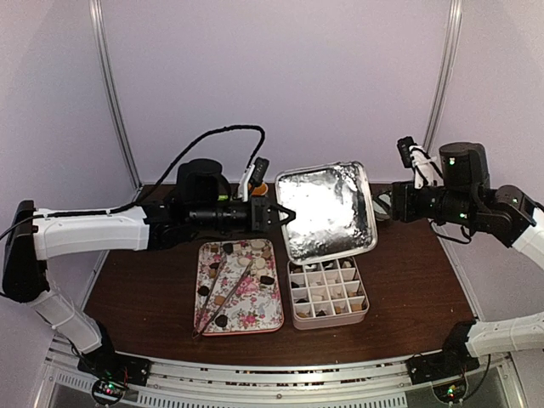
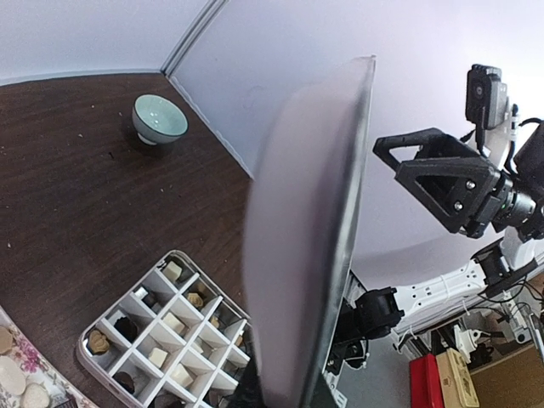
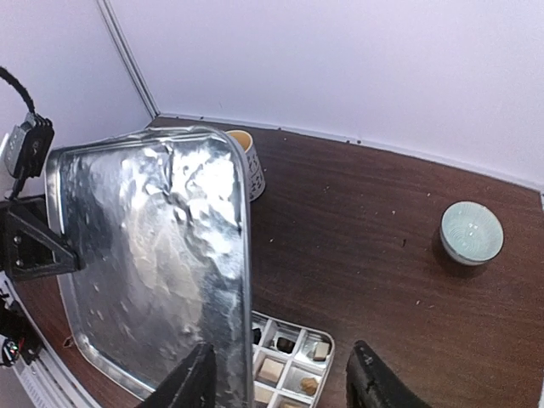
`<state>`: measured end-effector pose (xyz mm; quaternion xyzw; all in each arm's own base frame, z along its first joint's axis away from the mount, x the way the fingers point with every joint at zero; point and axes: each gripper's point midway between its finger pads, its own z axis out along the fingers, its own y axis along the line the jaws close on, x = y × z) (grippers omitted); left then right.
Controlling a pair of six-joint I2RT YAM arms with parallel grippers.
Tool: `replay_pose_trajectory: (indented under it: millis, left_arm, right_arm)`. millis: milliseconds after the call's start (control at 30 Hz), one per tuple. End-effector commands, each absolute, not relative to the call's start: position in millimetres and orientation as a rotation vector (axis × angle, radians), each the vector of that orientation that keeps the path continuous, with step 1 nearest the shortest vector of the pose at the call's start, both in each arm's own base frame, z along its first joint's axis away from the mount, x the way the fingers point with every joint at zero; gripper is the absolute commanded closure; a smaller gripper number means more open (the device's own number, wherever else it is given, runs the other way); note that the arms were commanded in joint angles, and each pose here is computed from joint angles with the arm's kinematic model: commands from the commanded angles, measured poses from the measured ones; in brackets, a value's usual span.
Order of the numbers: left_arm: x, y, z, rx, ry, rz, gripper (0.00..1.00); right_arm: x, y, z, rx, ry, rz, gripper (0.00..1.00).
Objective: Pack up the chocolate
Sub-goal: Pass from the right arm to the left
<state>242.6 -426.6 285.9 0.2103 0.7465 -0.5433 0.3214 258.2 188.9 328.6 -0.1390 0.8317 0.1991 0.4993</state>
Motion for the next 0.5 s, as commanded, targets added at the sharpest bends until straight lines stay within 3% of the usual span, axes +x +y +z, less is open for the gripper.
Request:
replay_pose_trajectory:
  millis: [0, 67, 167, 200, 467]
  left_arm:
    - [241.7, -407.8, 314.8, 0.495, 1.893, -1.409, 0.95]
    - [239.7, -401.3, 316.3, 0.489, 1.898, -1.39, 0.94]
    - [237.4, -391.9, 316.0, 0.484, 1.919, -1.349, 0.94]
    - [236.8, -388.6, 316.1, 0.48, 1.925, -1.335, 0.94]
    - [239.0, -366.3, 319.5, 0.403, 2.004, -1.24, 0.9]
  right_arm:
    - [251.0, 180.3, 353.5, -0.446, 1.886, 0.406, 0.42]
    - [249.7, 175.7, 363.7, -0.434, 1.824, 0.399, 0.37]
    - [245.7, 157.7, 387.1, -0.329, 1.711, 0.401, 0.05]
    - [243.7, 148.7, 393.7, -0.277, 1.672, 0.4, 0.01]
    - [221.3, 175.8, 408.9, -0.517, 1.545, 0.468, 0.0]
